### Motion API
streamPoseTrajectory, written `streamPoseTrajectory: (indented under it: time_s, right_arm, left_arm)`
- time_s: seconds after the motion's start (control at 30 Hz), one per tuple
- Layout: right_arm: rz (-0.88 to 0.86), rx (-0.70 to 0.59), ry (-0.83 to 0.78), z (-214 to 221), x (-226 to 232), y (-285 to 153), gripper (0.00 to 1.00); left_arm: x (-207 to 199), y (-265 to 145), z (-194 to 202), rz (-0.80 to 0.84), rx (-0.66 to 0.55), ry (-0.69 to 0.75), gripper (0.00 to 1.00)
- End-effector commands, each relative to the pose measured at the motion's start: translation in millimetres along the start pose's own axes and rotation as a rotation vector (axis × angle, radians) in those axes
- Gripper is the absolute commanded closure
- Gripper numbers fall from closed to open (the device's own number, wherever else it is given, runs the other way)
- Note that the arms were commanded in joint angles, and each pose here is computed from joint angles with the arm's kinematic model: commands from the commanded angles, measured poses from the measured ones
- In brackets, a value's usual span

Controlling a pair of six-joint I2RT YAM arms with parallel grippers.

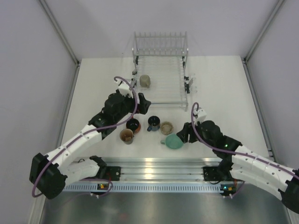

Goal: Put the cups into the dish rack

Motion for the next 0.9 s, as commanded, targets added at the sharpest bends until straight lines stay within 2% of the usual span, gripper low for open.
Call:
streamPoseTrajectory:
  time_s: [0.0, 0.23, 0.33, 0.43, 0.63, 0.77, 0.87]
  right_arm:
    - [0.049, -0.004, 0.024, 2, -2, 0, 0.41]
    - [0.090, 0.066, 0.009, 19, -2, 8, 0.42]
    - [0.100, 0.079, 0.005, 22, -2, 11, 0.43]
    - [0.109, 0.086, 0.002, 24, -1, 12, 0.47]
    - [0.128, 0.127, -0.009, 33, -4, 19, 0.69]
    - [0.134, 0.142, -0.012, 35, -4, 19, 0.91]
    - [0.139, 0.141, -0.017, 30, -2, 15, 1.00]
  left_arm:
    - [-7, -6, 3, 0.049, -0.003, -0.030, 0.02]
    - [-6, -18, -5, 0.041, -0.038, -0.031, 0.02]
    - [-4, -22, -2, 0.032, -0.018, -0.027, 0.02]
    - [-3, -23, -2, 0.028, -0.018, -0.027, 0.02]
    - [-4, -21, -1, 0.031, -0.012, -0.027, 0.02]
    - [-3, -23, -2, 0.023, -0.011, -0.022, 0.02]
    - [-3, -25, -3, 0.025, -0.009, -0.022, 0.02]
Point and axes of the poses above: each gripper's point midway between its finger pads, its own y axis out along the fingers, its own x axis along the line the jaws close on, z = x × y, the point moved 4 cm from there along -y, back along the fingers, and after that the axes turned 6 degrees about y, right-handed, at the moved point
